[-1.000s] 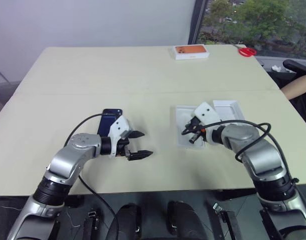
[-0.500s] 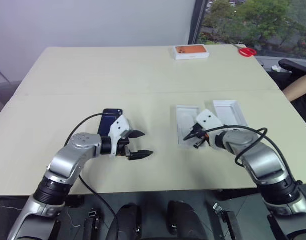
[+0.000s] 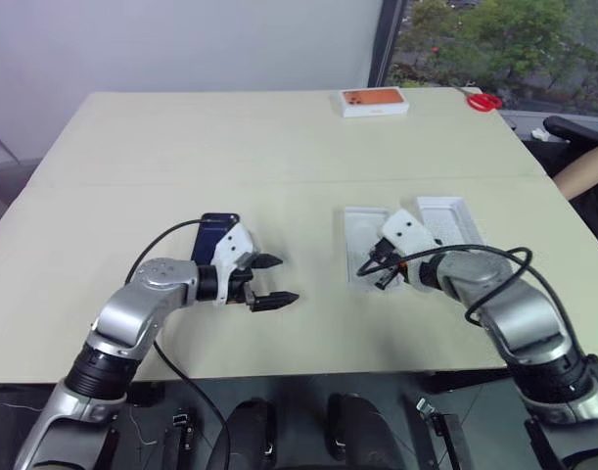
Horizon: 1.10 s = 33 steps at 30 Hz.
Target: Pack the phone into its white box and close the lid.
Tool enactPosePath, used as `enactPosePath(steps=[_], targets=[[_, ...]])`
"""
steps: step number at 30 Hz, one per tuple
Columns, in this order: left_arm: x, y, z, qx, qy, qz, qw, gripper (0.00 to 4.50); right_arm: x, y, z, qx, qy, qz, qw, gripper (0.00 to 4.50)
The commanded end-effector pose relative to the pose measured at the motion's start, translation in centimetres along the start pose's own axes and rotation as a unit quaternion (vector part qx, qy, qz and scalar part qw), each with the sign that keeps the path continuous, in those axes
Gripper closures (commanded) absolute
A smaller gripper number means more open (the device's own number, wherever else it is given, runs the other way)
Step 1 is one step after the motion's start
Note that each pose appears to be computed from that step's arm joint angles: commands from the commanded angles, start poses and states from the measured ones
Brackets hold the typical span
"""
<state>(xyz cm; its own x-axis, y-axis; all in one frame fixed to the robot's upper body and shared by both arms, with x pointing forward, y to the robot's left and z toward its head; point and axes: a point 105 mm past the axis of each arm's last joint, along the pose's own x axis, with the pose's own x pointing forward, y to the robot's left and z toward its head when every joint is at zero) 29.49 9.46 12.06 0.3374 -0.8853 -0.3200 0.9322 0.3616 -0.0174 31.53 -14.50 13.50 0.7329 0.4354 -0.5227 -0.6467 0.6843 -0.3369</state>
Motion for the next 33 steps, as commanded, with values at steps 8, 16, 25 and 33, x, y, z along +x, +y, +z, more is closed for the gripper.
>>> enactPosePath(steps=[8,16,25,33], targets=[[-0.5,-0.1,1.3,0.015,-0.016,-0.002,1.0,0.0,-1.3,2.6,-0.4,-0.011,0.0,0.061,0.998,4.48],[-0.3,-0.2,1.4,0.015,-0.018,-0.003,1.0,0.0,0.5,1.7,-1.9,0.025,0.026,0.032,0.999,4.48],[-0.3,-0.2,1.5,0.015,-0.019,-0.001,1.0,0.0,0.6,1.5,-1.7,0.02,0.021,0.027,0.999,4.48],[0.0,-0.3,1.6,0.016,-0.022,-0.005,1.0,0.0,1.4,1.0,-2.6,0.031,0.031,0.0,0.999,4.48]])
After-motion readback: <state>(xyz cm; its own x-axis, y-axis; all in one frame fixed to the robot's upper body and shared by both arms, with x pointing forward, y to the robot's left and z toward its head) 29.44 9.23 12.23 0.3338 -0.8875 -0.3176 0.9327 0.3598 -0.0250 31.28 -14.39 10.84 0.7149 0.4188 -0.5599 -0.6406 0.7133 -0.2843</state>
